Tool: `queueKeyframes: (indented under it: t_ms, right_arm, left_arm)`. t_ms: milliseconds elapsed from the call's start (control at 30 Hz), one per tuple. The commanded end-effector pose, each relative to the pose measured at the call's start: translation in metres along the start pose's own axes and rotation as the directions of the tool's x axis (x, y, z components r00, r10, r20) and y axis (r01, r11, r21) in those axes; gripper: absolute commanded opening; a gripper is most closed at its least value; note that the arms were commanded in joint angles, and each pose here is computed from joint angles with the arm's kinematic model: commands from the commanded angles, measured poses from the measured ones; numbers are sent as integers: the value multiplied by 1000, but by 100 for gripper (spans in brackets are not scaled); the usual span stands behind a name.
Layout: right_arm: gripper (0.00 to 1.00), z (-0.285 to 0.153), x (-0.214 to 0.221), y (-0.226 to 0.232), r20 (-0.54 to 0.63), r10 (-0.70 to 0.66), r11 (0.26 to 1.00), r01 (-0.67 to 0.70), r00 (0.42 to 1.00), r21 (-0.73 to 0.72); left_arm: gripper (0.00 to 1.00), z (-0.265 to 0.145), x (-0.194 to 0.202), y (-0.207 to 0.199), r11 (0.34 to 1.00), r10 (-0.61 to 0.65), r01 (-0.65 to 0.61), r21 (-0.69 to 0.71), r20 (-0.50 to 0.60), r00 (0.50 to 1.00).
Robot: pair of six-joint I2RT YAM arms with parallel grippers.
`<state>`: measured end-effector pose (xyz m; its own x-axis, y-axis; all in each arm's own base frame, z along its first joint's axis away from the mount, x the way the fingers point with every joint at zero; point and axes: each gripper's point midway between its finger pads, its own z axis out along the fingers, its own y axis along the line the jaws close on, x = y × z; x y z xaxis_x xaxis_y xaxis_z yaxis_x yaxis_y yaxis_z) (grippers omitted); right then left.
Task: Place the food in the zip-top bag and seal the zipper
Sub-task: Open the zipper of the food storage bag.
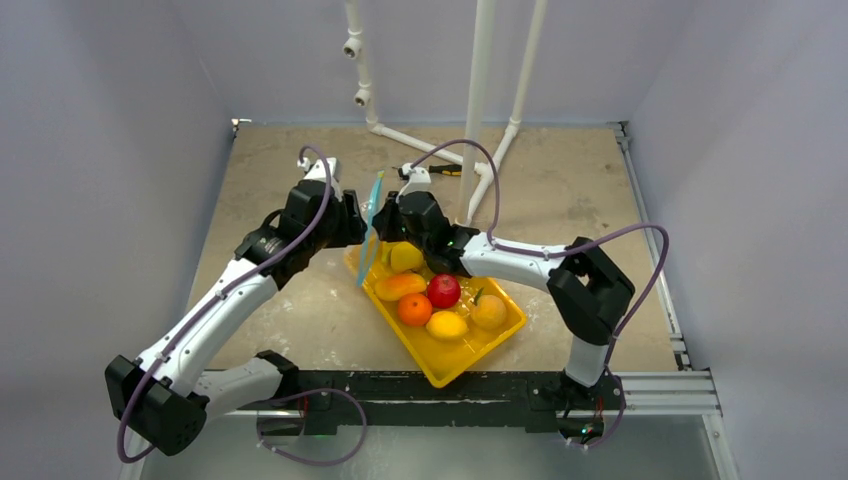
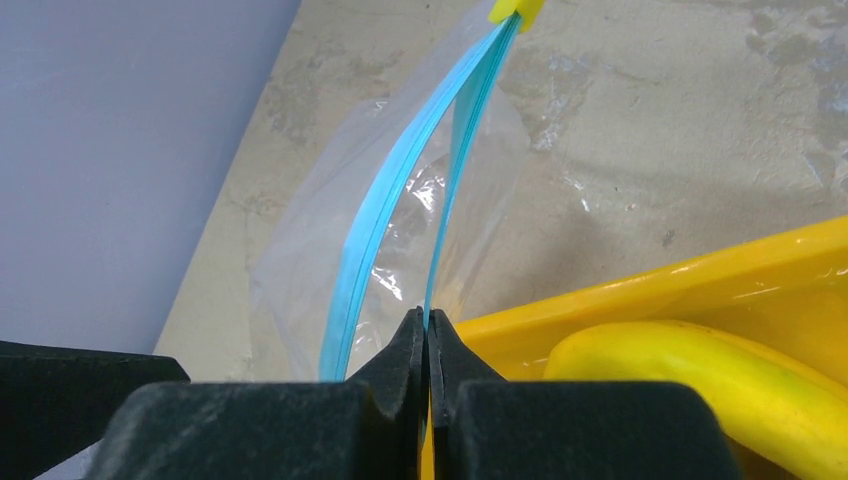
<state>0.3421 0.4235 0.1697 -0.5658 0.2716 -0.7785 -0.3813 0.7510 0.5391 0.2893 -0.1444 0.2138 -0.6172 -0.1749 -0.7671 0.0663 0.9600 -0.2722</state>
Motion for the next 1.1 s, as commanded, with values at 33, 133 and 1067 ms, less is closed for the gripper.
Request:
queueKeyframes:
  t_ms: [33, 133, 1067]
  right_arm:
    - [0, -15, -45, 27, 107, 48, 999, -46, 993, -22]
    - [0, -14, -49, 30, 117, 49, 999, -48, 992, -14]
    - [0, -15, -51, 62, 120, 46, 998, -41, 992, -43]
  left_arm:
    - [54, -12, 0, -10, 999, -20, 20, 36, 2, 1000]
    - [55, -10, 6, -11, 1000, -15, 15, 26, -6, 1000]
    - [56, 0, 1, 21, 973, 50, -25, -231, 104, 993]
